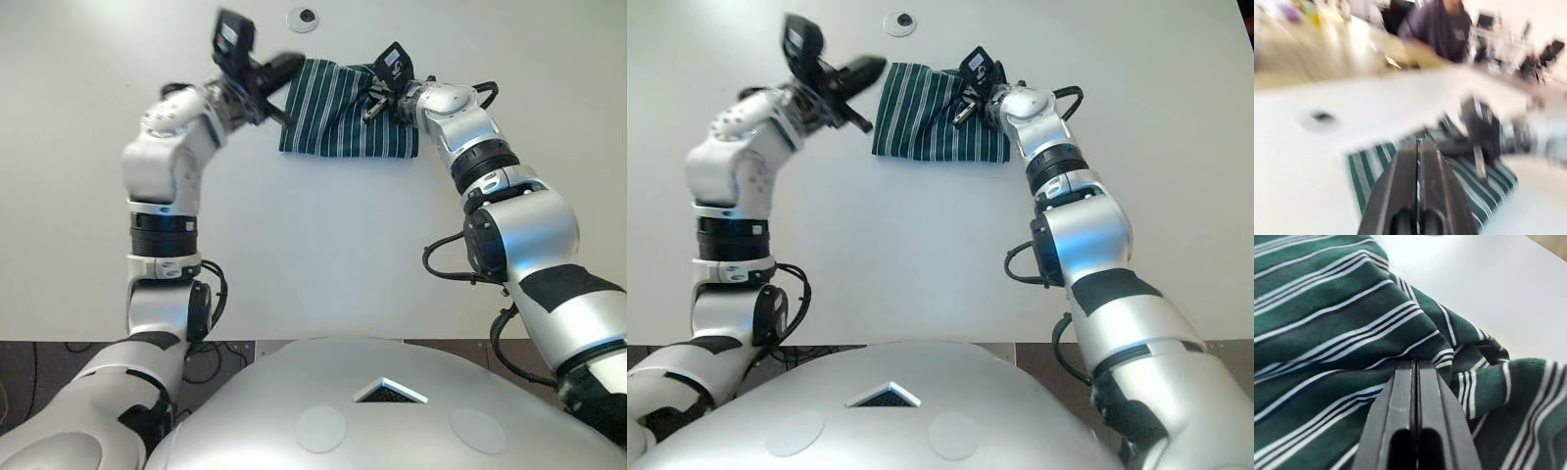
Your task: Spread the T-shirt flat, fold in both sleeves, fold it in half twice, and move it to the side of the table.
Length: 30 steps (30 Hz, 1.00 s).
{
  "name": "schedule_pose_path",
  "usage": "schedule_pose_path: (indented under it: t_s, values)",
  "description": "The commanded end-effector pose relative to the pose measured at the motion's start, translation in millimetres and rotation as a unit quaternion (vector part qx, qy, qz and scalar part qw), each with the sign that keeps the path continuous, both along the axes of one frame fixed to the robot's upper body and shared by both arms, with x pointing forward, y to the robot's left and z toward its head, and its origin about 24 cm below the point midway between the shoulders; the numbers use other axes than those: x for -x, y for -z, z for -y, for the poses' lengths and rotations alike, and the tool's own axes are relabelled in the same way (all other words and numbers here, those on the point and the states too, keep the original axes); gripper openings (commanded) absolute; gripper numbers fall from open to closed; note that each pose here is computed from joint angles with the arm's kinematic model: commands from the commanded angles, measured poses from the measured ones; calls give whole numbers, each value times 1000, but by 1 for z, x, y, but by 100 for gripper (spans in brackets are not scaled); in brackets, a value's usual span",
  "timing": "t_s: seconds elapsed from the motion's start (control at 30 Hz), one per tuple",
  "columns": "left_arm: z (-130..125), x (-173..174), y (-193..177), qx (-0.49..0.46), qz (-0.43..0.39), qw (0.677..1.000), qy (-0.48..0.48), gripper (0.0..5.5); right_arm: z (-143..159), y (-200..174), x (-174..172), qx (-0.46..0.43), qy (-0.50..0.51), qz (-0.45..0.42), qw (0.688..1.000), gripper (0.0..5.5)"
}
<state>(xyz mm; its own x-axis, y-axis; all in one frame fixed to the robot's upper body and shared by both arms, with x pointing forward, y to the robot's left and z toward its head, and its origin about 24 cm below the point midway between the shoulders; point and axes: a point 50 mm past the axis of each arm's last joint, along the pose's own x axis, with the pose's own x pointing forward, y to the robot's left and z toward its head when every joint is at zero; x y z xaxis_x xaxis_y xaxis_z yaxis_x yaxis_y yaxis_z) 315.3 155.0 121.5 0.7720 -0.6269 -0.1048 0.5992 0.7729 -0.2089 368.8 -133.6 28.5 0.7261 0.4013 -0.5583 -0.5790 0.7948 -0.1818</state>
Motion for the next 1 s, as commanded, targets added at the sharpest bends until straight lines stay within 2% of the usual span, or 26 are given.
schedule_pose_path:
  t_s: [0.03, 0.17, 0.23, 0.3, 0.33, 0.4, 0.5, 0.6, 0.73, 1.0]
  values:
    - [-30, 7, -3, -1, -10, 997, -80, 2, 102, 43, 42, 52, 159, -101, 981, 0]
    - [-46, 21, 19, -11, -46, 988, -150, 2, 202, 29, 76, 51, 377, -64, 923, 0]
    - [-48, 23, 26, -13, -55, 984, -167, 2, 230, 27, 96, 50, 462, -49, 884, 0]
    - [-52, 26, 31, -15, -59, 980, -192, 2, 242, 21, 101, 36, 534, -2, 845, 0]
    - [-54, 27, 34, -17, -60, 977, -204, 2, 236, 17, 95, 24, 532, 33, 846, 0]
    - [-58, 30, 40, -31, -60, 972, -223, 2, 212, 8, 77, -3, 484, 92, 870, 0]
    - [-62, 38, 52, -84, -41, 961, -261, 2, 158, -30, 50, -29, 365, 229, 902, 0]
    - [-54, 47, 60, -99, -14, 953, -287, 2, 114, -60, 48, -69, 283, 304, 907, 0]
    - [-37, 56, 67, -92, 6, 955, -282, 2, 86, -70, 57, -108, 257, 311, 908, 0]
    - [-20, 59, 74, -40, 7, 934, -355, 2, 46, -72, 56, -143, 208, 293, 922, 0]
